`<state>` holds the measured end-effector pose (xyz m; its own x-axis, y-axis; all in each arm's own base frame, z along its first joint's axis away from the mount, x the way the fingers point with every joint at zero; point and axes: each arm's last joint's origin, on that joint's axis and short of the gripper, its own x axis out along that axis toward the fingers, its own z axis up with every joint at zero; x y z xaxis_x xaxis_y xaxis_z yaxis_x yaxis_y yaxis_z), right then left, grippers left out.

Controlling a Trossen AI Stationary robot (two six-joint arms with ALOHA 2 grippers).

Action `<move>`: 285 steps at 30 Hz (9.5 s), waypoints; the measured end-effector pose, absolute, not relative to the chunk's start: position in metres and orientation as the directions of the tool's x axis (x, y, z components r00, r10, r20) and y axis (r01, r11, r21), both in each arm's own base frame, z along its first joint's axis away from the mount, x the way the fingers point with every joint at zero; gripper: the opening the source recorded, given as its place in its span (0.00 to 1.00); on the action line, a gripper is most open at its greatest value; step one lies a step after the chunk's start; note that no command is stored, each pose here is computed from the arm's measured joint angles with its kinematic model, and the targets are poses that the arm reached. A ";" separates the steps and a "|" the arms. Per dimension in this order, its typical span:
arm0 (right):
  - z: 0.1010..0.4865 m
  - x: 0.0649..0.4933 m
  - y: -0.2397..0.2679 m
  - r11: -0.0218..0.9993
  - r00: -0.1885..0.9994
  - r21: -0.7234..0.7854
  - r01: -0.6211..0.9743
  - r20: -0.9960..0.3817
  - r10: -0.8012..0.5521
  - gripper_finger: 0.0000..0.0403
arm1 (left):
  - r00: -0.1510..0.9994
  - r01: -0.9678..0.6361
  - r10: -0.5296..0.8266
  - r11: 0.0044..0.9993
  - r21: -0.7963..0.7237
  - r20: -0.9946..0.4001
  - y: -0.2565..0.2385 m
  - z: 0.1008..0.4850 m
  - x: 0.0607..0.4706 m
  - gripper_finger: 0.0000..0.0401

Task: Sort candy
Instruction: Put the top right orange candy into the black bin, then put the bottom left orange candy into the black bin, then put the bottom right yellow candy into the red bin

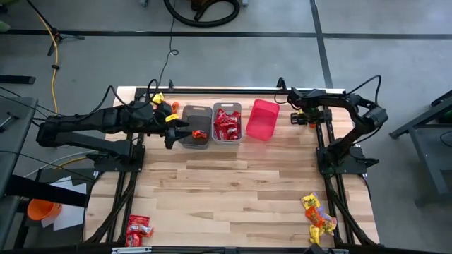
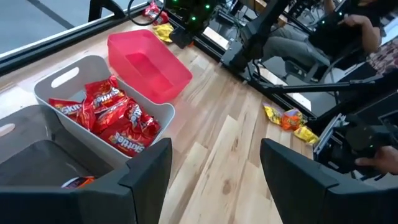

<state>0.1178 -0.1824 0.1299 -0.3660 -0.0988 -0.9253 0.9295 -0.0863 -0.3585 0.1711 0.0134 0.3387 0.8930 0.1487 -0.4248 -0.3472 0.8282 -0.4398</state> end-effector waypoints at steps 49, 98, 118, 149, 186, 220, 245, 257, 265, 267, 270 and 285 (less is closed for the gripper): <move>0.237 0.450 -0.103 0.761 0.897 0.547 0.350 -0.431 -0.102 0.19 | 0.937 -0.340 0.249 0.809 -0.479 -0.245 0.017 0.356 0.177 0.57; 0.302 0.223 -0.026 0.810 0.579 0.133 0.570 -0.765 -0.282 0.73 | 0.959 -0.267 0.217 0.904 -0.335 -0.181 0.011 0.353 0.182 0.57; 0.270 0.168 0.002 0.693 0.795 0.461 0.554 -0.542 -0.274 0.73 | 0.329 -0.196 -0.299 0.906 -0.375 -0.896 -0.116 0.260 0.205 0.57; 0.269 0.168 0.002 0.726 0.787 0.419 0.546 -0.553 -0.273 0.73 | -0.143 -0.050 -0.242 0.970 -0.237 -0.960 -0.265 0.139 0.145 0.49; 0.270 0.167 -0.001 0.688 0.770 0.410 0.598 -0.533 -0.351 0.73 | 0.585 -0.330 0.321 0.933 0.143 -0.745 0.008 0.288 0.226 0.04; 0.275 0.172 0.002 0.706 0.833 0.497 0.504 -0.494 -0.247 0.73 | 0.766 -0.441 0.276 0.882 -0.163 -0.581 -0.036 0.320 0.199 0.53; 0.290 0.176 0.044 0.610 0.633 0.622 0.490 -0.736 0.242 0.73 | 0.890 -0.375 0.204 0.838 -0.397 -0.408 -0.041 0.265 0.188 0.53; 0.216 0.166 0.125 0.625 -0.023 0.142 0.768 -0.969 0.247 0.73 | 0.887 -0.388 0.222 0.836 -0.389 -0.406 -0.036 0.266 0.188 0.53; 0.177 0.173 0.143 0.622 -0.246 -0.085 0.778 -0.953 0.178 0.73 | 0.889 -0.373 0.203 0.842 -0.390 -0.410 -0.036 0.266 0.188 0.53; 0.167 0.175 0.148 0.629 -0.296 -0.118 0.768 -0.937 0.186 0.73 | 0.891 -0.363 0.189 0.843 -0.397 -0.413 -0.036 0.266 0.188 0.53; 0.152 0.178 0.154 0.661 -0.361 -0.149 0.736 -0.911 0.198 0.73 | 0.893 -0.347 0.167 0.846 -0.404 -0.417 -0.037 0.266 0.188 0.53; 0.125 0.185 0.159 0.686 -0.403 -0.209 0.697 -0.906 0.133 0.22 | 0.886 -0.355 0.168 0.845 -0.400 -0.432 -0.037 0.264 0.188 0.53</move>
<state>0.1849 0.1592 0.1254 -0.4027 0.1326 -0.9057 0.6968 0.6860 -0.2093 0.1876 -0.0370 0.2642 0.8860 0.1676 -0.4324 -0.3550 0.8450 -0.3999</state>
